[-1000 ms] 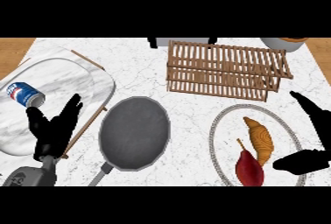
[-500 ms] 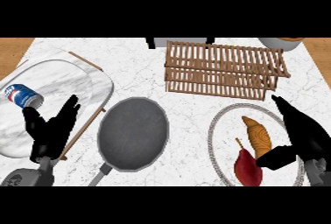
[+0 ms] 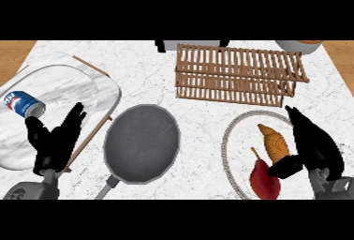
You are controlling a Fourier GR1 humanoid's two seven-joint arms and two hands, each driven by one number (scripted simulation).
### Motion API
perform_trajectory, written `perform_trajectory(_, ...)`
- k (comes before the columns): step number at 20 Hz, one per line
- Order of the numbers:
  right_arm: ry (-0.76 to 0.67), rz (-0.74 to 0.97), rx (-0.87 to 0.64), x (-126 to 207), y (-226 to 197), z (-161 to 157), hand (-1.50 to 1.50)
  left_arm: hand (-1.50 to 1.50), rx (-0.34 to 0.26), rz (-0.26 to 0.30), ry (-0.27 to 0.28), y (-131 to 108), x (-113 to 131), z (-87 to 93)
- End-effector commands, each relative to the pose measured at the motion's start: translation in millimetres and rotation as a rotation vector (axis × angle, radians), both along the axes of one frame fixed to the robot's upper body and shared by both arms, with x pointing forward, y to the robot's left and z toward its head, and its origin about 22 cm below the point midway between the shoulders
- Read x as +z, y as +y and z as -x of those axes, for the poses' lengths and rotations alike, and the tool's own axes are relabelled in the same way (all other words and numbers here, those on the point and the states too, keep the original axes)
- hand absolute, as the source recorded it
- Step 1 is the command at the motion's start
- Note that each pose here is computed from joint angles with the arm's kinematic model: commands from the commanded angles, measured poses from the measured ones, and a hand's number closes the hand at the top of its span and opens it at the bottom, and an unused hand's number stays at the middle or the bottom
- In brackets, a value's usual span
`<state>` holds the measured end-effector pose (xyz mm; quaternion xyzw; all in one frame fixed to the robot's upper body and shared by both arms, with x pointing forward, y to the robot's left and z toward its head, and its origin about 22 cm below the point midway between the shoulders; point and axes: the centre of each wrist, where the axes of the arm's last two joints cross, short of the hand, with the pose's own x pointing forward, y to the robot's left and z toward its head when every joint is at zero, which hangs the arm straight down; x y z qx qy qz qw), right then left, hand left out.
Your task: Pick the croissant from the placemat and place it in the tiered shelf
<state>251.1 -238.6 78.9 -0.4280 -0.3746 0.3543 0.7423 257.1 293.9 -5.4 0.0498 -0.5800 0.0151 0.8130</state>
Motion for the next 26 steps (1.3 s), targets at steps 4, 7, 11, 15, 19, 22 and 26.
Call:
perform_trajectory(4,0.033,0.056,-0.036,-18.4,16.4,2.3,-1.5,0.0,0.007,0.019,0.133,11.5,-17.4,11.5)
perform_trajectory(7,0.023,0.064,-0.046,-23.5,8.8,-1.6,-1.5,0.0,0.009,0.025,0.121,-5.3,-20.8,9.2)
perform_trajectory(11,0.004,0.114,-0.054,-52.0,-5.3,-6.4,-1.5,0.0,-0.009,0.018,0.113,2.2,-13.6,9.3)
perform_trajectory(15,-0.022,0.098,-0.04,-46.0,-3.5,-27.1,-1.5,0.0,0.006,0.025,0.13,-4.4,-18.8,2.6)
perform_trajectory(19,-0.06,0.07,-0.031,-73.0,-18.9,-20.9,-1.5,0.0,-0.005,0.023,0.119,22.1,-11.4,10.8)
perform_trajectory(22,-0.04,0.071,-0.022,-75.7,-13.4,-22.7,-1.5,0.0,0.013,0.018,0.139,1.5,-23.9,23.9)
perform_trajectory(26,-0.015,0.053,0.023,-87.0,-21.5,-33.4,-1.5,0.0,-0.005,0.018,0.119,16.1,-6.5,6.1)
